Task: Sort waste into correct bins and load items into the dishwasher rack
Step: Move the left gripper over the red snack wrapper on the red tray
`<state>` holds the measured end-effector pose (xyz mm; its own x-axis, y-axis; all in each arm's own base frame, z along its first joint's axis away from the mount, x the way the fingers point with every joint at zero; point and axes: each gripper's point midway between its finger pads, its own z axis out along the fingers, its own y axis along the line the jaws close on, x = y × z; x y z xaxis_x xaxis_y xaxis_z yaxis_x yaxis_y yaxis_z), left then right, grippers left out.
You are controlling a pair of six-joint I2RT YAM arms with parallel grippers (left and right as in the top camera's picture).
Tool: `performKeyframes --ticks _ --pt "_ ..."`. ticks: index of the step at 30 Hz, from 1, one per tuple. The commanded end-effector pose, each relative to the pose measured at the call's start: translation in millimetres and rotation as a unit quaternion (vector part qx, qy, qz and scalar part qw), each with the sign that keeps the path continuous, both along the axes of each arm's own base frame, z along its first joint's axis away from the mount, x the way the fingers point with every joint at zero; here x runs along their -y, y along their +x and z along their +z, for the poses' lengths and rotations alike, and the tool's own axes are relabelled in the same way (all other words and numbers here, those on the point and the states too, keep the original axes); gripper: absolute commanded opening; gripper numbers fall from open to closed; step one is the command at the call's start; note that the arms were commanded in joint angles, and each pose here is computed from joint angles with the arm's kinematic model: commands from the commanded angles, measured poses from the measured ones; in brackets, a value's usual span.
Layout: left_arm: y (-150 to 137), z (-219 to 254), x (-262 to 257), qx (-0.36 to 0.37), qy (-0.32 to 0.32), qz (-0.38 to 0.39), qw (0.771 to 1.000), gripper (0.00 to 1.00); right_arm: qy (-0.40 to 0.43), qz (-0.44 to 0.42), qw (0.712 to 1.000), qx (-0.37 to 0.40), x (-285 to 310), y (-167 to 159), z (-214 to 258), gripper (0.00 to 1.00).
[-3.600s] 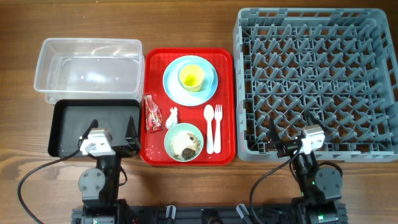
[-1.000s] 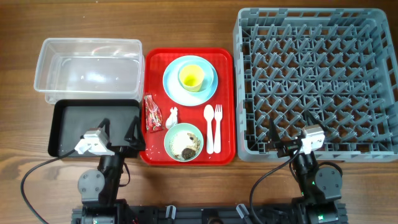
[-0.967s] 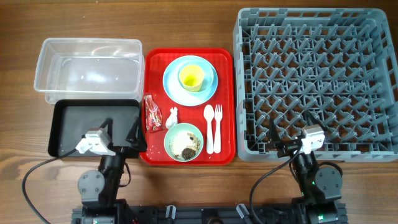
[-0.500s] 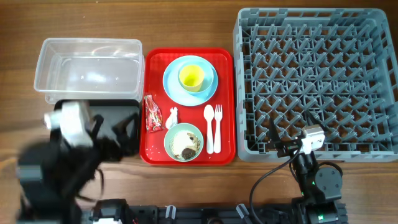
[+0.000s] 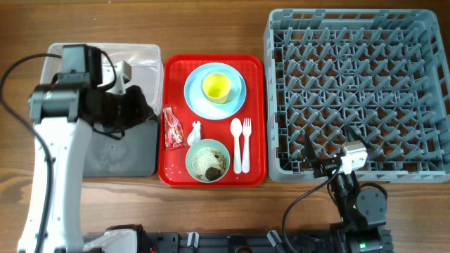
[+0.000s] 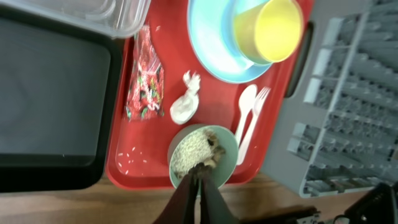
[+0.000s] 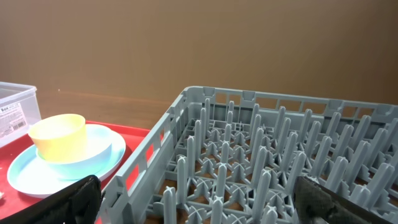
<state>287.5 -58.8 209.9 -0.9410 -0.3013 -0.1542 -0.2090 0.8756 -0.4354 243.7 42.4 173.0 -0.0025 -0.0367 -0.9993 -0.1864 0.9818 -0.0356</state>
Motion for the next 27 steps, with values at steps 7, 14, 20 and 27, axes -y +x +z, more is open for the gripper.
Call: performKeyframes --ticks 7,14,20,27 --pt "-2.3 -70.1 30.4 -0.063 0.081 -0.084 0.991 0.20 -0.005 0.004 1.000 0.003 -0.9 -0.3 0.9 1.00" --pt "2.5 -90.9 31.3 -0.065 0.164 -0.019 0.984 0.31 -0.004 0.004 1.000 0.003 -0.9 -0.3 0.9 1.00" --pt "8.1 -112.7 41.7 -0.044 0.163 -0.006 0.986 0.31 -0.005 0.004 1.000 0.003 -0.9 -0.3 0.9 1.00" --pt "10.9 -139.2 31.3 -0.023 0.194 0.003 0.981 0.35 -0.004 0.004 1.000 0.003 -0.9 -0.3 0.9 1.00"
